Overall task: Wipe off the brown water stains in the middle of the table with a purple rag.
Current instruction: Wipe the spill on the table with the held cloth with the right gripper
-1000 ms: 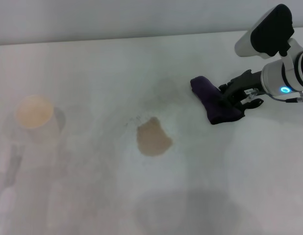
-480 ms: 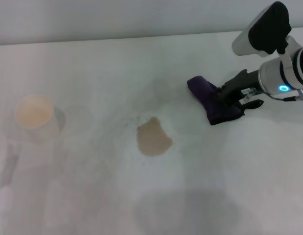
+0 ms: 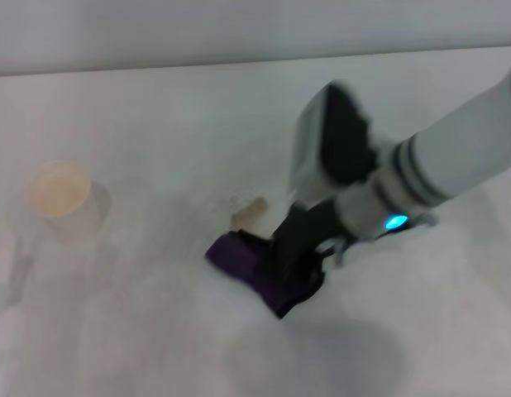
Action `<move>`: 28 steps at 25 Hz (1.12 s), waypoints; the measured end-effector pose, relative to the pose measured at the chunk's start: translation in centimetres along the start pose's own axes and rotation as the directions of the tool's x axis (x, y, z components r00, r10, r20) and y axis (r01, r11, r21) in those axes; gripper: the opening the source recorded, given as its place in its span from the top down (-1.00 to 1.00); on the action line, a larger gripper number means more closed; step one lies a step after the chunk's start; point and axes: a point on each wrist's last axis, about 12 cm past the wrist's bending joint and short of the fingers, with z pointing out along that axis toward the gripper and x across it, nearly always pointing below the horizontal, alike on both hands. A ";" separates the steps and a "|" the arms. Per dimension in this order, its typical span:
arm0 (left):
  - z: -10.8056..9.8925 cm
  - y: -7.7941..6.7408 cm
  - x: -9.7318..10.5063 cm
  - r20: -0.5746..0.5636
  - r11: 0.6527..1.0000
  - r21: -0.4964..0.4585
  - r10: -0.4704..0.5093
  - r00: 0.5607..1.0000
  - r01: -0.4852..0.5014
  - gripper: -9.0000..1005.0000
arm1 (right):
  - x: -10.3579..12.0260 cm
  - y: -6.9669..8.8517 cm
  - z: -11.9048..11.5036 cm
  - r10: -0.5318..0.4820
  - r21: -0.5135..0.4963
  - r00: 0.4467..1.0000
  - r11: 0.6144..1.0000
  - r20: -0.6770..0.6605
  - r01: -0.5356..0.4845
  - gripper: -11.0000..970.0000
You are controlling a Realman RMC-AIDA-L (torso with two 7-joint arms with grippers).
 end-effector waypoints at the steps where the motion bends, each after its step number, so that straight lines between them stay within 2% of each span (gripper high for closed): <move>1: 0.1 0.0 0.0 0.001 1.000 0.001 0.000 1.000 0.000 -0.77 | -0.4 0.5 0.6 -0.029 -0.005 1.000 1.000 -0.006 0.029 0.78; 4: 0.3 -0.1 -0.1 0.005 1.000 0.006 -0.001 1.000 0.001 -0.77 | -1.3 1.3 2.1 -0.093 0.008 0.996 0.996 -0.013 0.093 0.78; 7: 0.4 -0.1 -0.1 0.007 1.000 0.010 -0.001 1.000 0.001 -0.77 | -1.6 0.6 2.6 -0.094 0.073 0.996 0.993 -0.002 0.094 0.77; 11: 0.5 -0.2 -0.1 0.008 1.000 0.011 -0.001 1.000 0.001 -0.77 | -0.8 -2.4 1.8 -0.014 0.197 1.000 0.980 0.026 0.009 0.76; 15: 0.5 -0.2 -0.1 0.008 1.000 0.012 -0.001 1.000 0.001 -0.77 | 0.9 -5.9 0.2 0.087 0.321 0.995 0.942 0.038 -0.095 0.75; 18: 0.5 -0.2 -0.2 0.019 1.000 0.013 -0.001 1.000 0.001 -0.77 | 1.7 -7.2 -0.8 0.149 0.362 0.987 0.918 0.058 -0.160 0.74; 21: 0.5 -0.2 -0.3 0.027 1.000 0.014 -0.001 1.000 0.001 -0.77 | 1.4 -6.5 -0.8 0.145 0.315 0.988 0.936 0.060 -0.157 0.73; 25: 0.7 -0.3 -0.4 0.033 1.000 0.018 -0.002 0.999 0.001 -0.77 | -0.8 -2.5 1.5 0.040 0.129 0.998 0.991 0.048 -0.046 0.72; 26: 0.7 -0.3 -0.4 0.034 1.000 0.019 -0.002 0.999 0.001 -0.77 | -1.5 -1.3 2.0 0.005 0.074 0.999 0.997 0.050 -0.009 0.72; 28: 0.8 -0.3 -0.4 0.036 1.000 0.022 -0.002 0.999 0.001 -0.77 | -2.2 0.1 2.6 -0.047 0.017 0.998 0.999 0.047 0.047 0.71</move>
